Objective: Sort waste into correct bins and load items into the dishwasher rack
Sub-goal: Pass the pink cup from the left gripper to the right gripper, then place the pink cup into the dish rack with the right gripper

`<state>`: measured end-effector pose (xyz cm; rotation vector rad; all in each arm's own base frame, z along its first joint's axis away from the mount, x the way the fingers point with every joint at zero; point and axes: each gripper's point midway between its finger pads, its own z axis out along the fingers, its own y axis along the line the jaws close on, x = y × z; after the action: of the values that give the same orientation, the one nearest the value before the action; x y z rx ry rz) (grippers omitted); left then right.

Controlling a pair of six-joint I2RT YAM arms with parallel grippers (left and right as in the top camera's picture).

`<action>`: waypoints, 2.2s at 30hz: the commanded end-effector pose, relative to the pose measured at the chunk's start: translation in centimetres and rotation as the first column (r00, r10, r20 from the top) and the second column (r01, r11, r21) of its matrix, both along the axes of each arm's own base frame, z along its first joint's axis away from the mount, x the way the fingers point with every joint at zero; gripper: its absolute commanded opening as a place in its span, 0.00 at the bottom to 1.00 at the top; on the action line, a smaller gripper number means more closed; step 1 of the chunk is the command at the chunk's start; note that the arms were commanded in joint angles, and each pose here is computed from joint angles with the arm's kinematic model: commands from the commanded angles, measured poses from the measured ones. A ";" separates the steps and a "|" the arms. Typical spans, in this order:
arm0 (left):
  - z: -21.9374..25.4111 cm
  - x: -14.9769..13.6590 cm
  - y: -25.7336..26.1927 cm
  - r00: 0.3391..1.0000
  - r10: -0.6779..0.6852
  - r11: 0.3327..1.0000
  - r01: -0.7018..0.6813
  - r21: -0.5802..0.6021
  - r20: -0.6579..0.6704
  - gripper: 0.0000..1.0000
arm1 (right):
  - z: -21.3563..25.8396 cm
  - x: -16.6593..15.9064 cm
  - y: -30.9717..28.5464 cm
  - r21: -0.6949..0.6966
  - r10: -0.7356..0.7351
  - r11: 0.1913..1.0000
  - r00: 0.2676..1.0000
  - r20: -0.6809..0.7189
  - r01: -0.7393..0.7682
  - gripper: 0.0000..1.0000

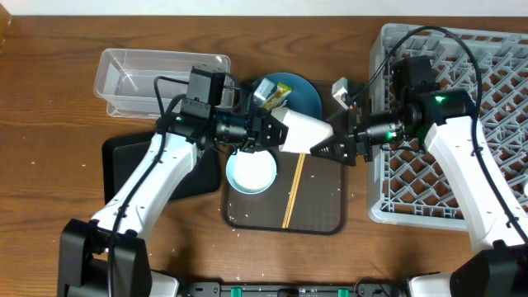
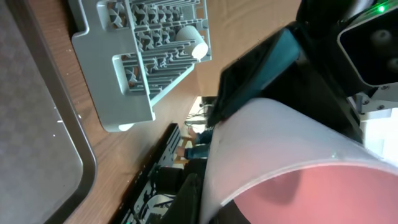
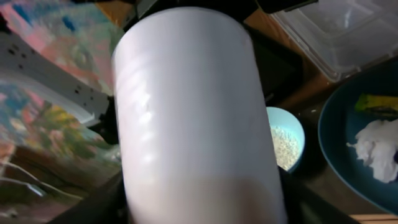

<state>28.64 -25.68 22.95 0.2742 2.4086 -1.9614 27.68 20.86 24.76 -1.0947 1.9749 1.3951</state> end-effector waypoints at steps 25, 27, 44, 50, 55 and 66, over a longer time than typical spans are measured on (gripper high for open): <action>-4.4 2.1 16.3 0.831 0.358 0.502 -0.555 0.664 0.425 0.72 | -3.2 6.4 -22.7 -0.756 -0.877 0.143 0.435 0.202 0.638 0.01; -3.1 1.8 17.9 0.792 0.382 0.448 -0.609 0.654 0.476 0.71 | -2.3 6.2 -26.5 -0.753 -0.910 -0.006 0.309 0.277 0.658 0.01; -1.5 0.6 19.2 0.757 0.403 0.412 -0.652 0.636 0.515 0.72 | -9.1 1.8 -40.3 -0.885 -0.971 -0.239 -0.070 0.230 0.400 0.01; -1.6 0.6 19.2 0.757 0.403 0.412 -0.652 0.636 0.514 0.72 | -11.0 2.1 -41.0 -0.901 -0.979 -0.202 -0.104 0.175 0.384 0.24; -1.6 0.6 19.2 0.757 0.403 0.412 -0.652 0.637 0.514 0.75 | -11.2 2.6 -40.8 -0.897 -0.982 -0.184 -0.106 0.154 0.402 0.93; -1.9 0.2 19.2 0.768 0.402 0.411 -0.637 0.652 0.498 0.76 | -5.8 5.7 -36.6 -0.799 -0.999 -0.036 -0.034 0.019 0.600 0.99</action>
<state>28.78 -6.76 21.07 -0.2218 2.5393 -0.4631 31.55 -18.42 15.42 1.0025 2.8400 0.0242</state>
